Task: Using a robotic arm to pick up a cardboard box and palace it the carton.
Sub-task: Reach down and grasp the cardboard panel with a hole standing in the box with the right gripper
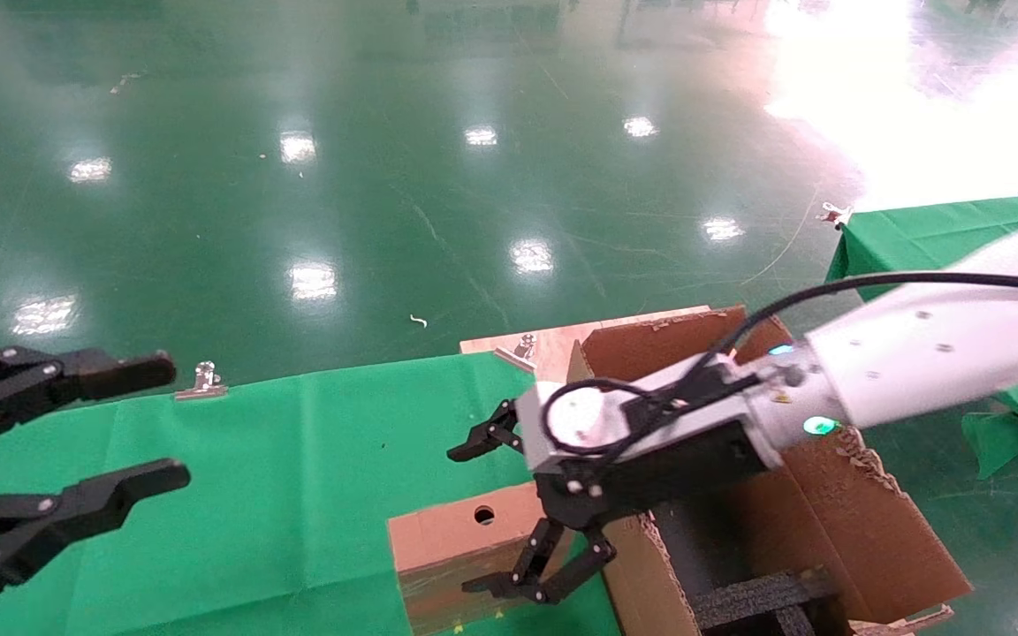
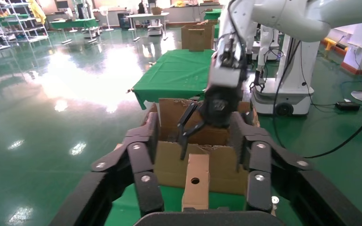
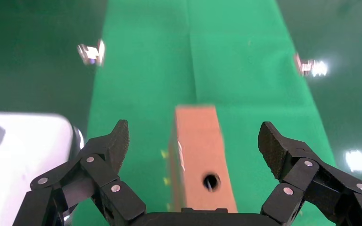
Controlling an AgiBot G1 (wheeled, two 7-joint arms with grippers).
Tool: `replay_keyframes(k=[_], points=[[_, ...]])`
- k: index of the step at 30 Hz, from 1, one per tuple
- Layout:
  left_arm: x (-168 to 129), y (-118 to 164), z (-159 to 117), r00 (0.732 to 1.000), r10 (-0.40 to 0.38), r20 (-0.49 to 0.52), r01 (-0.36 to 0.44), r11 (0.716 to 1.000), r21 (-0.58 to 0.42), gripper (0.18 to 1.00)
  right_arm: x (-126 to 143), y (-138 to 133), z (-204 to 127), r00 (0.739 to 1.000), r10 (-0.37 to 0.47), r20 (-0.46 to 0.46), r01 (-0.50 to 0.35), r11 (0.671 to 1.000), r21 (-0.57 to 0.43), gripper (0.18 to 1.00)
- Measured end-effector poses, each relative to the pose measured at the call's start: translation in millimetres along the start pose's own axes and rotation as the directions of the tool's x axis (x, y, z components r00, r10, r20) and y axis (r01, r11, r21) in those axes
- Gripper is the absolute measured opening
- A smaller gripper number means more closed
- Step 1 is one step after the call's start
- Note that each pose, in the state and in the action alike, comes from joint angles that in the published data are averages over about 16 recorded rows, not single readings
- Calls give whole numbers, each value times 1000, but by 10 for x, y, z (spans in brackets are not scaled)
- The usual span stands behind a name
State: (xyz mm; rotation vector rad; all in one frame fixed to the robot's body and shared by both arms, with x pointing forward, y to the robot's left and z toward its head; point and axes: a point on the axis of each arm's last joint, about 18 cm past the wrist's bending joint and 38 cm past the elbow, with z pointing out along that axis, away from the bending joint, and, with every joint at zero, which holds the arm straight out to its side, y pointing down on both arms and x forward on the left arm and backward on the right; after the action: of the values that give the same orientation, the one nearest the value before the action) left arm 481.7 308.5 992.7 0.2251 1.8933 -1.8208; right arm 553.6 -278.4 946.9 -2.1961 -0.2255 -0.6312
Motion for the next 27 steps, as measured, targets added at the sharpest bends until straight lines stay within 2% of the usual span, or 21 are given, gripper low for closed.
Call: replay_keyframes(k=[6,13,19,27], points=[[0,0,0,1000,0,0,0,1000,0,523,151,58,194,999,-31,30,34,991,-129,1001],[0,0,0,1000,0,0,0,1000,0,370,273,72,358,994,-78,77,95,961,-261,1001],[0,0,0,1000,0,0,0,1000,0,289,329,75,446,986,-115,120,150,929,-339,1001],[0,0,0,1000,0,0,0,1000,0,268,356,86,505,977,-139,160,192,901,-389,1001]])
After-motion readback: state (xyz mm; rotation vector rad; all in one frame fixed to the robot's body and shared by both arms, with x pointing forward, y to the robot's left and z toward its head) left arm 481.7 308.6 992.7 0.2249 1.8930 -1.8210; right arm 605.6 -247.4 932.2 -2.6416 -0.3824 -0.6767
